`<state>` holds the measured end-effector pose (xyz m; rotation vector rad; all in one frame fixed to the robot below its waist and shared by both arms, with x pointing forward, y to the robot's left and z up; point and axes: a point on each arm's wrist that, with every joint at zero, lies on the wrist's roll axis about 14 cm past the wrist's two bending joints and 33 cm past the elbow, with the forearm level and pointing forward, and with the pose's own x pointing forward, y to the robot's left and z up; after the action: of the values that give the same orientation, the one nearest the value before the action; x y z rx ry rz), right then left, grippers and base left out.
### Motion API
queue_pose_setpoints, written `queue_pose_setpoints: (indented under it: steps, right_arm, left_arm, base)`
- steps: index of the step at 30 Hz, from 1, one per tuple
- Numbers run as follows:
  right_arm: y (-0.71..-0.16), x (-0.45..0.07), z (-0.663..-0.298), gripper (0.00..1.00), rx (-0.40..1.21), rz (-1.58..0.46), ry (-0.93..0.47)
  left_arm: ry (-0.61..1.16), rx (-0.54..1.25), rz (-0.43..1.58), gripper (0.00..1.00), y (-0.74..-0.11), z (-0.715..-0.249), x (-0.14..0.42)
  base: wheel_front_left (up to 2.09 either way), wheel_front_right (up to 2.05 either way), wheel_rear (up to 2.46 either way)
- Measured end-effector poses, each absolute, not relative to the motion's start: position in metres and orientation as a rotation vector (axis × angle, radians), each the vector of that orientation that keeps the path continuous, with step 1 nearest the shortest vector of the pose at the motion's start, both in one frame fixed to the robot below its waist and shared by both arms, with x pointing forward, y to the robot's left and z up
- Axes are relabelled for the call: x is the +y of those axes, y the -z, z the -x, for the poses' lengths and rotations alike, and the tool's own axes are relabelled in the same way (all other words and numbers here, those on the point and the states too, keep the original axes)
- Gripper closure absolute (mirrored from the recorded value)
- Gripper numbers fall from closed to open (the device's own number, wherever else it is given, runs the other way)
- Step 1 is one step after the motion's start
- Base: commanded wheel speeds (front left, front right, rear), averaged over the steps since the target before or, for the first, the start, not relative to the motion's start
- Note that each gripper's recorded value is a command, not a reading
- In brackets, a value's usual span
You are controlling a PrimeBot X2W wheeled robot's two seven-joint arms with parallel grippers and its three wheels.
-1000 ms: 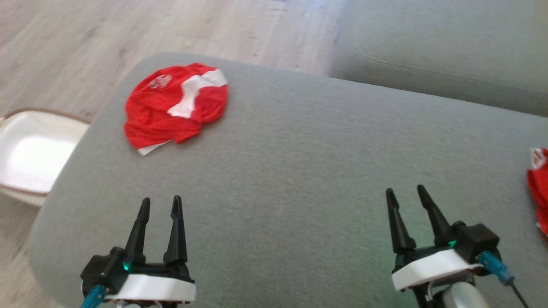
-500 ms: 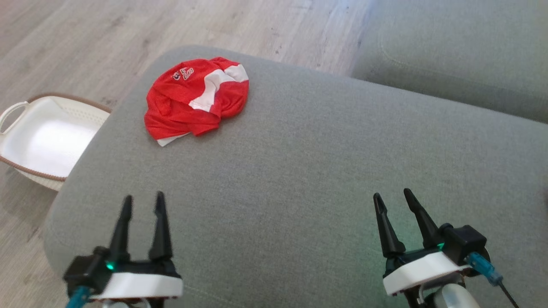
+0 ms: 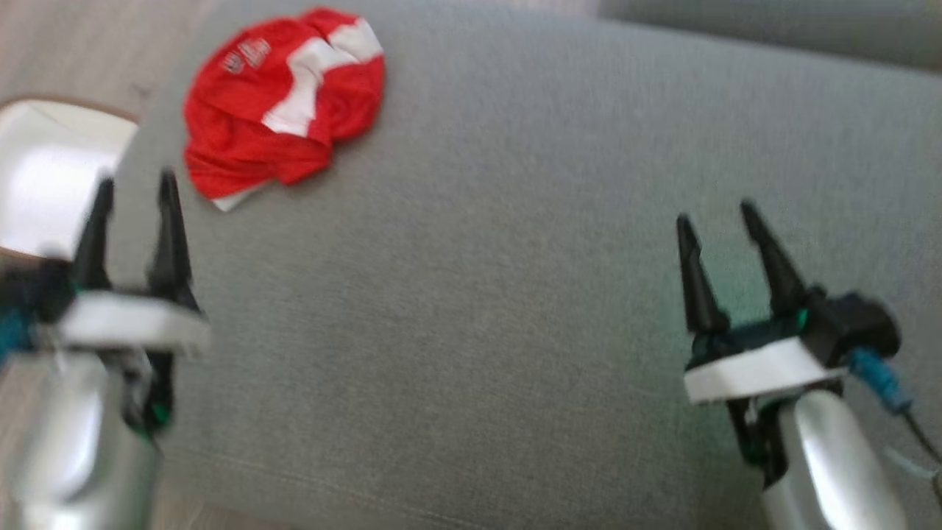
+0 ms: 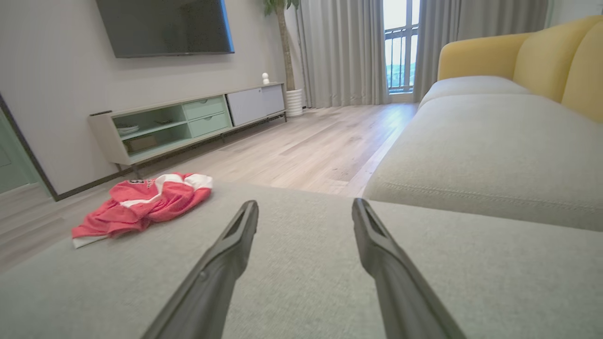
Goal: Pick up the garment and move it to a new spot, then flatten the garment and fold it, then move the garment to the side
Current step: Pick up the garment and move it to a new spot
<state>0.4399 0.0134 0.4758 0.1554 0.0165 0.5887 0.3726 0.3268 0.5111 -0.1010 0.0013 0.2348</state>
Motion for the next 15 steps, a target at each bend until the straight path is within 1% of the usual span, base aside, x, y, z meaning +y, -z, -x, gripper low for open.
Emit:
queue_pose_setpoints:
  steps: [4, 7, 11, 15]
  right_arm:
    - [-0.476, 0.003, -0.464, 0.0, -0.005, -0.136, -0.552]
    - [-0.474, -0.008, -0.479, 0.0, -0.018, -0.132, -0.518]
    - [-0.47, -0.022, -0.497, 0.0, -0.025, -0.12, -0.476]
    - [-0.456, -0.037, -0.506, 0.0, 0.008, -0.115, -0.437]
  left_arm:
    - [-0.175, 0.146, 0.053, 0.0, -0.505, -0.425, 0.337]
    - [-0.148, 0.296, 0.017, 0.0, -0.488, -0.457, 0.345]
    - [-0.125, 0.533, 0.023, 0.0, -0.442, -0.478, 0.344]
    - [-0.102, 0.683, 0.03, 0.0, -0.404, -0.49, 0.336]
  base:
    - [0.0, 0.0, 0.0]
    - [0.0, 0.0, 0.0]
    - [0.0, 0.0, 0.0]
    - [0.0, 0.0, 0.0]
